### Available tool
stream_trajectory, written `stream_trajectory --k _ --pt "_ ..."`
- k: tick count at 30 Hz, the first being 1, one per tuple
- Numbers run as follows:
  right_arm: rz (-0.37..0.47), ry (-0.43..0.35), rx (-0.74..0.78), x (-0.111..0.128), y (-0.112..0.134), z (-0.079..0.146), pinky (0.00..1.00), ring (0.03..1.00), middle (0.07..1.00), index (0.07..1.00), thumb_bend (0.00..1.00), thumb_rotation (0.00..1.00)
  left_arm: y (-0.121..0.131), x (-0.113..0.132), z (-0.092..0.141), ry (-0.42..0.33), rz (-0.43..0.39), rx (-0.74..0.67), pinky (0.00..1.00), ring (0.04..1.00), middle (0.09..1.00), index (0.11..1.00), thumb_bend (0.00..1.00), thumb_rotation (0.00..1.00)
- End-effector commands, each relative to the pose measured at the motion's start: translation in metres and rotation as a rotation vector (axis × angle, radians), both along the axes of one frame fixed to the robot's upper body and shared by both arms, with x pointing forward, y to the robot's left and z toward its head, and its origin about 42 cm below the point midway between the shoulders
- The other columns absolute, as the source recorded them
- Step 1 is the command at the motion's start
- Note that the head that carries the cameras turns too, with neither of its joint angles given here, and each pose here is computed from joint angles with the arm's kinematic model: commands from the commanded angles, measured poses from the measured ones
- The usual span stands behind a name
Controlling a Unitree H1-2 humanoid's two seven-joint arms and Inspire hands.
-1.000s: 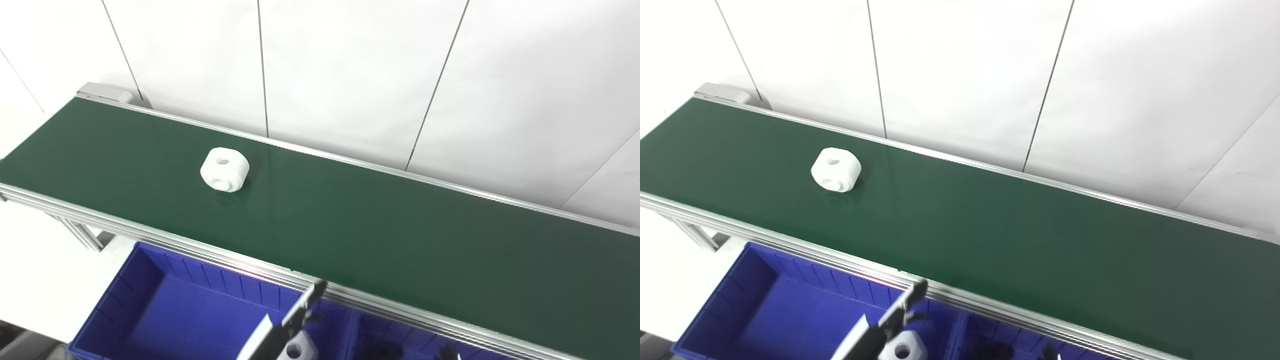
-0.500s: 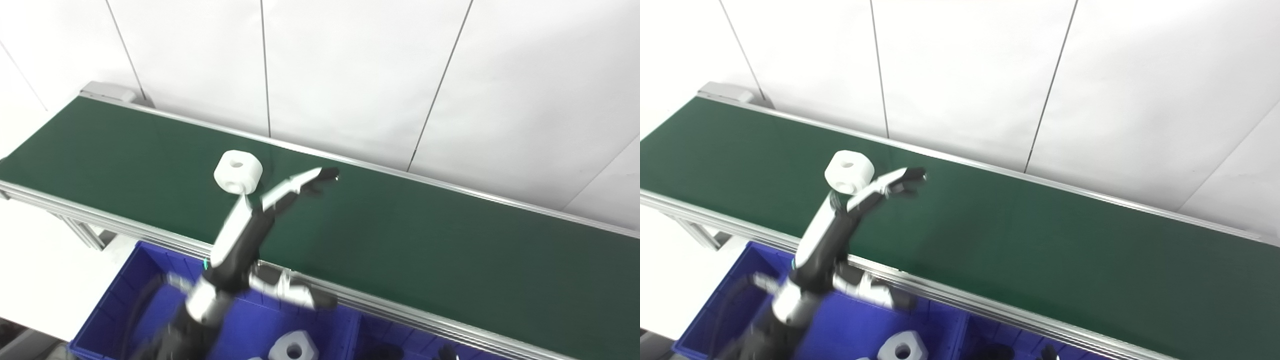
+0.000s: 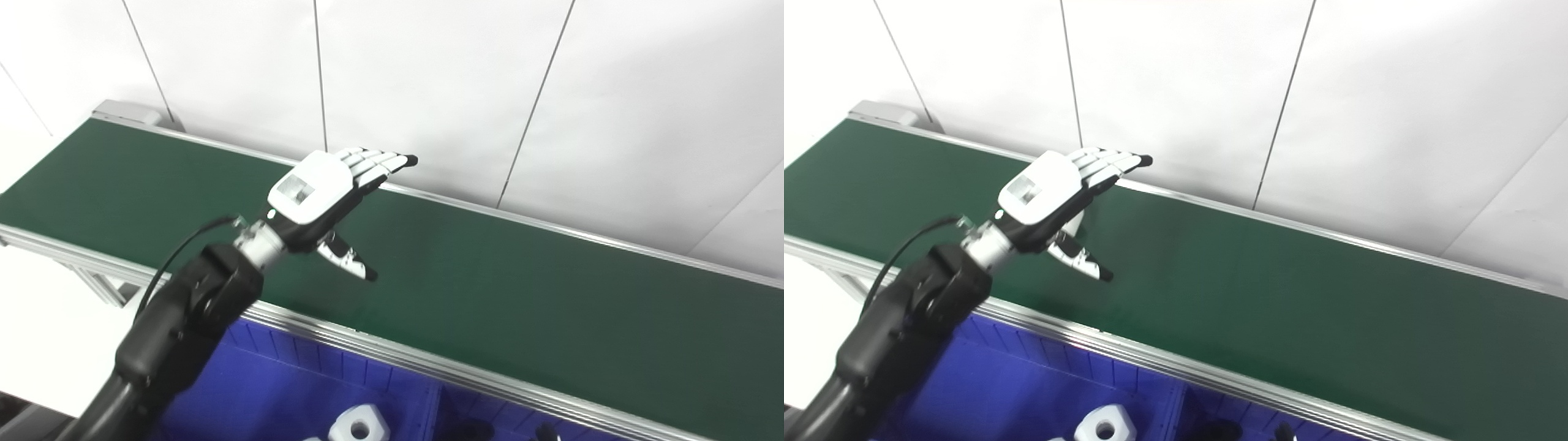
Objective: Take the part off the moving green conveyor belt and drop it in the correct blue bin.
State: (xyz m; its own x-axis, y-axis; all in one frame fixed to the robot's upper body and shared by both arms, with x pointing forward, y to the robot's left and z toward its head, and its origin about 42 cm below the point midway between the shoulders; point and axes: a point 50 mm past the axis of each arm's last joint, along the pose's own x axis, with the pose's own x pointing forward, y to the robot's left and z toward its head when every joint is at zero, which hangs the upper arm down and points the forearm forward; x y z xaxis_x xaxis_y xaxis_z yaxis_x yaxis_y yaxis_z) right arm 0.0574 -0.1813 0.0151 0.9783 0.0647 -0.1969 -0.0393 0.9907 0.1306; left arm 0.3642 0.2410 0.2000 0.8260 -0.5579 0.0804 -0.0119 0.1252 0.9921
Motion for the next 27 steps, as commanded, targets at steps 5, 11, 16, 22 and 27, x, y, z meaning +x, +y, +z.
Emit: stream_trajectory --k 5,11,16,22,27 --pt "0.008 -0.023 0.014 0.002 0.001 0.005 1.00 1.000 1.000 1.000 0.93 1.00 0.011 0.040 0.012 -0.008 0.050 0.122 0.87 0.878 0.897 0.925 1.00 0.26" --pt "0.008 -0.021 0.020 0.003 0.003 0.005 1.00 1.000 1.000 1.000 0.95 1.00 0.020 0.067 -0.001 0.047 0.095 0.232 0.87 0.870 0.887 0.928 1.00 0.25" --pt "0.011 -0.026 0.014 0.003 0.003 0.005 1.00 1.000 1.000 1.000 0.94 1.00 0.029 0.081 -0.013 0.122 0.135 0.289 0.89 0.879 0.895 0.931 1.00 0.25" --pt "0.009 -0.028 0.014 0.003 0.004 0.006 1.00 0.996 1.000 1.000 0.94 1.00 0.029 0.089 -0.029 0.171 0.141 0.367 0.89 0.888 0.901 0.894 1.00 0.29" --pt "0.013 -0.033 0.016 0.002 0.004 0.006 1.00 0.994 1.000 1.000 0.96 1.00 0.024 0.087 -0.038 0.167 0.151 0.446 0.89 0.889 0.891 0.837 1.00 0.27"
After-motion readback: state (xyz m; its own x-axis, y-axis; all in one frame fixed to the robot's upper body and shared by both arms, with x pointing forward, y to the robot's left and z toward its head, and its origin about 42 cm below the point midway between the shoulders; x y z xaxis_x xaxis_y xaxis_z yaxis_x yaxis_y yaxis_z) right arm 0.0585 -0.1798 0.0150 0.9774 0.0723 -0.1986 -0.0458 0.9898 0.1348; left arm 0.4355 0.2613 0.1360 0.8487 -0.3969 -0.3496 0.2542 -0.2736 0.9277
